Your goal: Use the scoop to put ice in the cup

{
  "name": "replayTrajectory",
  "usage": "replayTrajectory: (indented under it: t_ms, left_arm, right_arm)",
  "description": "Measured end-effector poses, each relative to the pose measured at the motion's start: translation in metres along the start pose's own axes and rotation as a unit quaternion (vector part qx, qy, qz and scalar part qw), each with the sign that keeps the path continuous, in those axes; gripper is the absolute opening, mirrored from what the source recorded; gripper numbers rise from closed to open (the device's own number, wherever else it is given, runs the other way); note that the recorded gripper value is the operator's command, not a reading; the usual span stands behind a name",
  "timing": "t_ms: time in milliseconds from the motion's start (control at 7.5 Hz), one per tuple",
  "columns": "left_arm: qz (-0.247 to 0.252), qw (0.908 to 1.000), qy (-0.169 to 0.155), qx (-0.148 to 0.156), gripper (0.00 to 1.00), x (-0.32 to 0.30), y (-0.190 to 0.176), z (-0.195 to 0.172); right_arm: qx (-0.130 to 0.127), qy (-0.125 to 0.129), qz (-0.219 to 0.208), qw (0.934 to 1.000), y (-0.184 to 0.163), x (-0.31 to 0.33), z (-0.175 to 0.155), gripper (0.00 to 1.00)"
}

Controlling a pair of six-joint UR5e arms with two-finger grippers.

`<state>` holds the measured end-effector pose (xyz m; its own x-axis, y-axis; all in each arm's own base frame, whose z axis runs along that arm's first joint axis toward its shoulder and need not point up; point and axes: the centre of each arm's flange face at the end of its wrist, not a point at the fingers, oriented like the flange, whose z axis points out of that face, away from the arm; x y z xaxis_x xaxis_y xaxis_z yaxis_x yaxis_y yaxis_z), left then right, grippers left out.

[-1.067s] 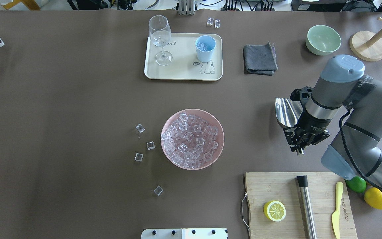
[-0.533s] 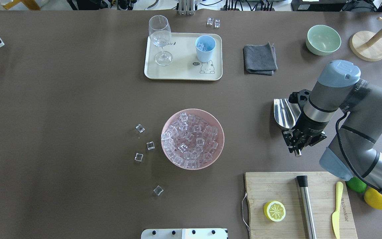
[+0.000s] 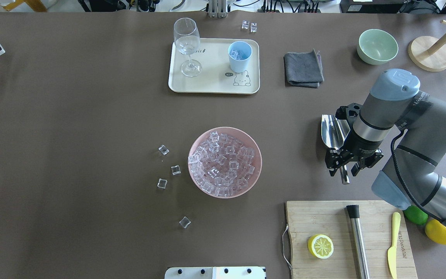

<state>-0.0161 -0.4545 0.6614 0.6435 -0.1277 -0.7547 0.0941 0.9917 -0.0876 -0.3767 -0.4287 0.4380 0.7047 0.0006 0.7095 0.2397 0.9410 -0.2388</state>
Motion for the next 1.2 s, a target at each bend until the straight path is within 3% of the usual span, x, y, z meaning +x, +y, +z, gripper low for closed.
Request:
replayTrajectory:
  t_ms: [133, 267, 533, 800, 1200]
  left_arm:
    - [-0.004, 1.0, -0.001, -0.005, 0.98, -0.004, 0.001, 0.005]
    - [-0.017, 0.9992, -0.006, -0.035, 0.98, -0.02, 0.003, 0.035]
    - [-0.011, 0.9981, -0.007, -0.06, 0.98, -0.018, -0.006, 0.066]
    - [-0.008, 0.9985, -0.004, -0.054, 0.98, -0.016, -0.009, 0.062]
    - [-0.018, 0.9995, 0.009, -0.026, 0.98, -0.026, 0.0, 0.032]
  right_arm:
    - [0.004, -0.002, -0.001, 1.0, -0.001, 0.001, -0.005, 0.99]
    - [0.011, -0.004, -0.004, 0.9999, -0.004, 0.005, -0.013, 0.99]
    - [0.044, -0.005, -0.032, 0.9985, -0.02, 0.031, -0.047, 0.99]
    - [0.082, 0.013, -0.054, 0.995, -0.037, 0.068, -0.077, 0.99]
    - [0.101, 0.023, -0.056, 0.9931, -0.043, 0.101, -0.094, 0.99]
